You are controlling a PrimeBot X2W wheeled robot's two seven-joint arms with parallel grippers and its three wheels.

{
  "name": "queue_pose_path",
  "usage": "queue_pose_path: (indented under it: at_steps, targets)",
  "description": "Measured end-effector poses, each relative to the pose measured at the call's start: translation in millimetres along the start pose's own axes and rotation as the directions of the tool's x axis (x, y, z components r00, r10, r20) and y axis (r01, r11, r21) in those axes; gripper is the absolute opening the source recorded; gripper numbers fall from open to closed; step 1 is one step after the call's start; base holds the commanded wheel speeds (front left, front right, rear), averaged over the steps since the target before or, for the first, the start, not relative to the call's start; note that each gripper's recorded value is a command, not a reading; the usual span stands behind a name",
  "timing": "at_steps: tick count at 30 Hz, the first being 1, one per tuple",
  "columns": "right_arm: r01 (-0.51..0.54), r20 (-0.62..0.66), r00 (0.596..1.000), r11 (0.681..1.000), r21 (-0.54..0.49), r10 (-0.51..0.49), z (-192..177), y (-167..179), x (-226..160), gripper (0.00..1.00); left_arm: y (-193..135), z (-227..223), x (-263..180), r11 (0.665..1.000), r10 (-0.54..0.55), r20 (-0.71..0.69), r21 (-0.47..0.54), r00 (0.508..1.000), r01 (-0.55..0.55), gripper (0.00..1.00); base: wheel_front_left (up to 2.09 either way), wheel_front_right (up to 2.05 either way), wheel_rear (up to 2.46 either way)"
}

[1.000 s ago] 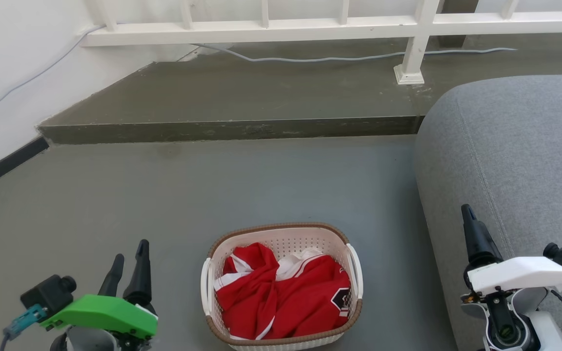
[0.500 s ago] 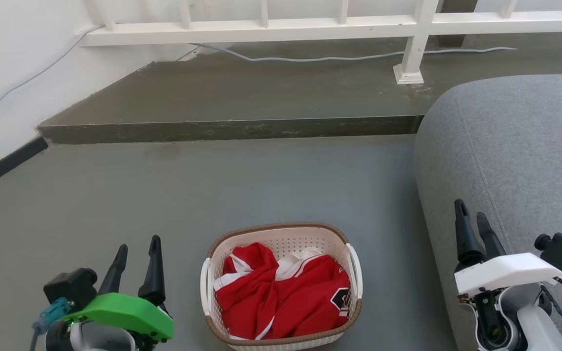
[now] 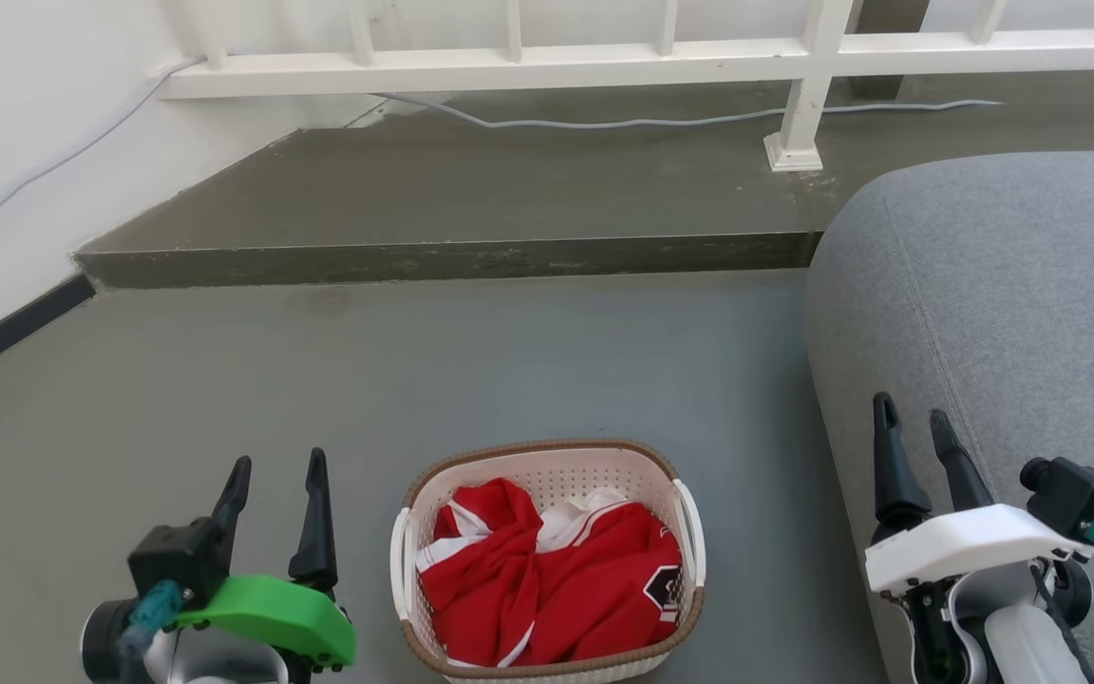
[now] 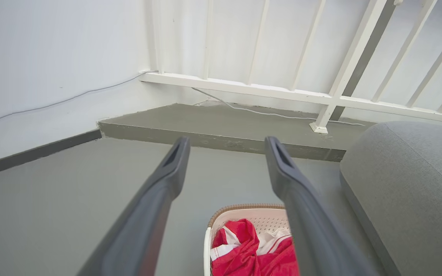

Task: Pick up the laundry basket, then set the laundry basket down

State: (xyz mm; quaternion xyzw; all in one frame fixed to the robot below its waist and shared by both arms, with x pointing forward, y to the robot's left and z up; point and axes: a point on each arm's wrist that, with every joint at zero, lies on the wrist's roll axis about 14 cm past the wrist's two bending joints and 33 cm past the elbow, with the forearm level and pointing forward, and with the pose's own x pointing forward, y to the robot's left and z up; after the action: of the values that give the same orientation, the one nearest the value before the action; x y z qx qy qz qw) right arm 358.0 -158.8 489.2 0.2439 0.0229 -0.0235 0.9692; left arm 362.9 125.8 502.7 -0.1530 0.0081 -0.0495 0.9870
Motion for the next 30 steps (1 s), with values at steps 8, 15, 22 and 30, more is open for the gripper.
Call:
queue_pose_path:
  at_steps: [8, 15, 22, 30]
  targets:
    - [-0.026, 0.029, 0.999, 0.994, -0.111, 0.029, 2.9, 8.9, -4.2, 1.0, -8.9, 3.6, -5.1, 0.993, -0.028, 0.032, 0.115, 0.999, 0.024, 1.0, 0.0, 0.0, 0.0]
    - [-0.05, 0.068, 0.996, 0.978, -0.202, 0.065, 9.1, 19.1, -5.1, 1.0, -17.6, 7.6, -6.8, 0.972, -0.064, 0.063, 0.229, 0.996, 0.048, 1.0, 0.0, 0.0, 0.0]
    - [-0.066, 0.101, 0.99, 0.953, -0.295, 0.1, 14.0, 28.1, -6.8, 1.0, -23.7, 5.5, -10.8, 0.952, -0.089, 0.073, 0.301, 0.993, 0.063, 1.0, 0.0, 0.0, 0.0]
    - [-0.078, 0.115, 0.985, 0.934, -0.347, 0.125, 14.7, 34.3, -9.5, 1.0, -30.3, 6.5, -11.3, 0.934, -0.111, 0.088, 0.35, 0.99, 0.074, 1.0, 0.0, 0.0, 0.0]
